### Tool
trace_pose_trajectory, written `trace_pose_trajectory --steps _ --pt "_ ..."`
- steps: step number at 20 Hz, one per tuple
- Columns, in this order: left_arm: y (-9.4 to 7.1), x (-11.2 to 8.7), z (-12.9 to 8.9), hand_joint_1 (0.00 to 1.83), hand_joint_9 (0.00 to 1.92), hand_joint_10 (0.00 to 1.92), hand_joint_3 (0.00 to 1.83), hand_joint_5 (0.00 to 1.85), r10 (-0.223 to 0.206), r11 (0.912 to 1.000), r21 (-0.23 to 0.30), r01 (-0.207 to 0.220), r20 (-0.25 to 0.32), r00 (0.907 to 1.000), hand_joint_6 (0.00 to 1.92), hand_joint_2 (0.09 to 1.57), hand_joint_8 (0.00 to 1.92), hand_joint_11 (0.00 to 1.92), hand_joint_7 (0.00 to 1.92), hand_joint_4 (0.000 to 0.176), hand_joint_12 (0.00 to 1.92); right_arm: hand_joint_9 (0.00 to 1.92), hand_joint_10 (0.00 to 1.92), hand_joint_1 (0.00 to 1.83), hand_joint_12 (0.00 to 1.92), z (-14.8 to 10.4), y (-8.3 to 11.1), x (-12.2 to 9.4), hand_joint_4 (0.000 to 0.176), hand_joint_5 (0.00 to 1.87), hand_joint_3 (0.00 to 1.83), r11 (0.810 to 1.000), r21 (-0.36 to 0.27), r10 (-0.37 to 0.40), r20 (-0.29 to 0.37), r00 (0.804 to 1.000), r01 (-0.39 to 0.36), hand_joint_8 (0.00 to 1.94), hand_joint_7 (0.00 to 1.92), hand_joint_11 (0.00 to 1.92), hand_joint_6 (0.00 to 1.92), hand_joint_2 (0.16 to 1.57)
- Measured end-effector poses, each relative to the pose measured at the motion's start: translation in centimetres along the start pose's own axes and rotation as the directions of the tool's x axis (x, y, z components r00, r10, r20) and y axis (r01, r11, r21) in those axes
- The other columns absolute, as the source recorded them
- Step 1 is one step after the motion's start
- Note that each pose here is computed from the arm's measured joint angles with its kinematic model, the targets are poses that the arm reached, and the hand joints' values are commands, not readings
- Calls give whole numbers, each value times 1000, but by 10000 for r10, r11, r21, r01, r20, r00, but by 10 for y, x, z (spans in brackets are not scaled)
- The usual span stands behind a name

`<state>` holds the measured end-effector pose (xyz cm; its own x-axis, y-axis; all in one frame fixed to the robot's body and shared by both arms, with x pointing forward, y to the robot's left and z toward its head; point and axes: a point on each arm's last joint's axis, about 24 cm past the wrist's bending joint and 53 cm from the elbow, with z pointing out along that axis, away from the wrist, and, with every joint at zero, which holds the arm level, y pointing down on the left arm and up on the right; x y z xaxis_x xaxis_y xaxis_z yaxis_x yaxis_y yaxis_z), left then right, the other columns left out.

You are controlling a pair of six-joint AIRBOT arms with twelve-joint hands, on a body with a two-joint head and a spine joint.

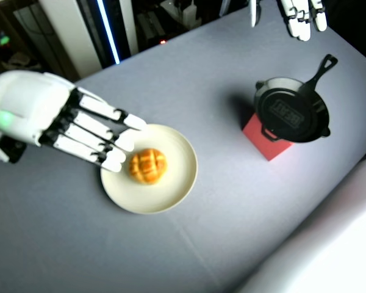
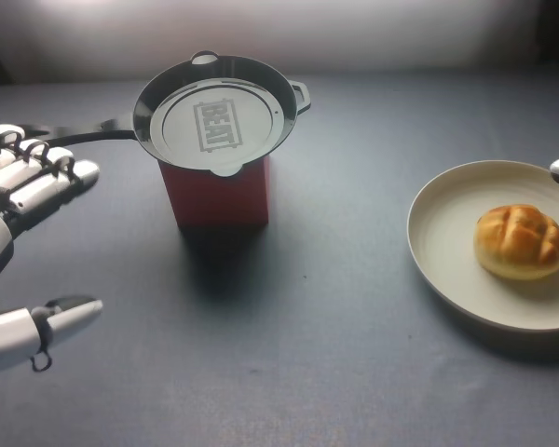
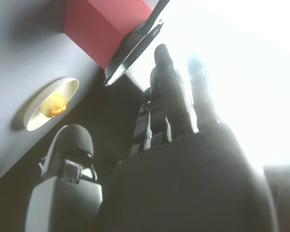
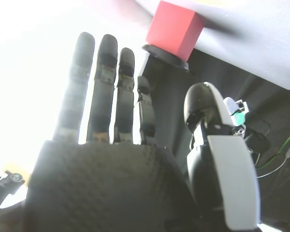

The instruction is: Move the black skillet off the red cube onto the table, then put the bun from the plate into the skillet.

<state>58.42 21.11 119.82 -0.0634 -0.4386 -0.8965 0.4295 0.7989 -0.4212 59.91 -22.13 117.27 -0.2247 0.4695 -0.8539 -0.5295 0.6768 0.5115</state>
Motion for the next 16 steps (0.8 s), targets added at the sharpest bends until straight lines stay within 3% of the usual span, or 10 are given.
trace_pose_trajectory --steps 1,3,6,9,10,11,12,14,16 --pt "0 0 0 429 202 10 3 301 -6 10000 -10 6 -10 10000 2 1126 1 0 260 12 368 303 0 362 202 0 -1 0 28 341 0 10000 8 -12 -6 10000 12 0 312 254 2 1366" --pt "0 0 0 427 214 7 0 303 -7 10000 -14 7 -13 10000 1 1122 1 0 261 17 479 309 2 370 181 0 -1 0 20 345 1 10000 5 -13 -8 10000 13 0 315 277 1 1371" --pt "2 0 1 510 204 2 0 299 34 10000 -21 -34 4 10000 2 1121 0 0 237 0 617 318 4 383 171 0 -1 1 27 344 0 10000 15 -2 -26 10000 2 0 314 291 0 1371" --pt "9 -3 6 734 242 10 0 359 -43 9998 -169 46 193 9998 11 1104 10 0 287 0 651 318 3 359 161 1 -2 2 35 336 2 10000 40 -24 -82 10000 24 2 315 293 0 1376" --pt "15 -6 10 834 238 5 3 363 -80 9995 -294 91 373 9993 7 1121 9 0 304 0 549 325 5 357 162 1 -3 3 34 338 1 10000 66 -26 -125 9999 27 3 318 299 1 1374" --pt "20 -9 15 840 239 4 0 367 -170 9988 -442 194 556 9983 6 1113 11 0 319 14 526 321 3 361 158 0 -3 4 35 339 3 10000 78 -26 -140 9999 27 1 315 294 2 1379" --pt "25 -13 18 774 249 5 1 356 -215 9981 -563 257 729 9971 2 1122 6 0 318 15 581 304 0 376 142 1 -4 4 33 337 2 10000 94 -32 -150 9999 33 0 308 279 1 1384" --pt "34 -21 27 658 279 10 0 350 -366 9961 -761 455 1147 9927 0 1109 6 0 338 48 622 326 9 415 145 1 -4 3 26 352 0 9999 102 -51 -156 9999 52 6 324 306 5 1384" --pt "47 -28 39 642 300 14 0 338 -588 9916 -1048 754 1537 9864 3 1068 5 0 342 96 631 318 4 390 134 1 -5 4 26 349 1 9999 103 -57 -185 9998 59 3 324 298 2 1386"
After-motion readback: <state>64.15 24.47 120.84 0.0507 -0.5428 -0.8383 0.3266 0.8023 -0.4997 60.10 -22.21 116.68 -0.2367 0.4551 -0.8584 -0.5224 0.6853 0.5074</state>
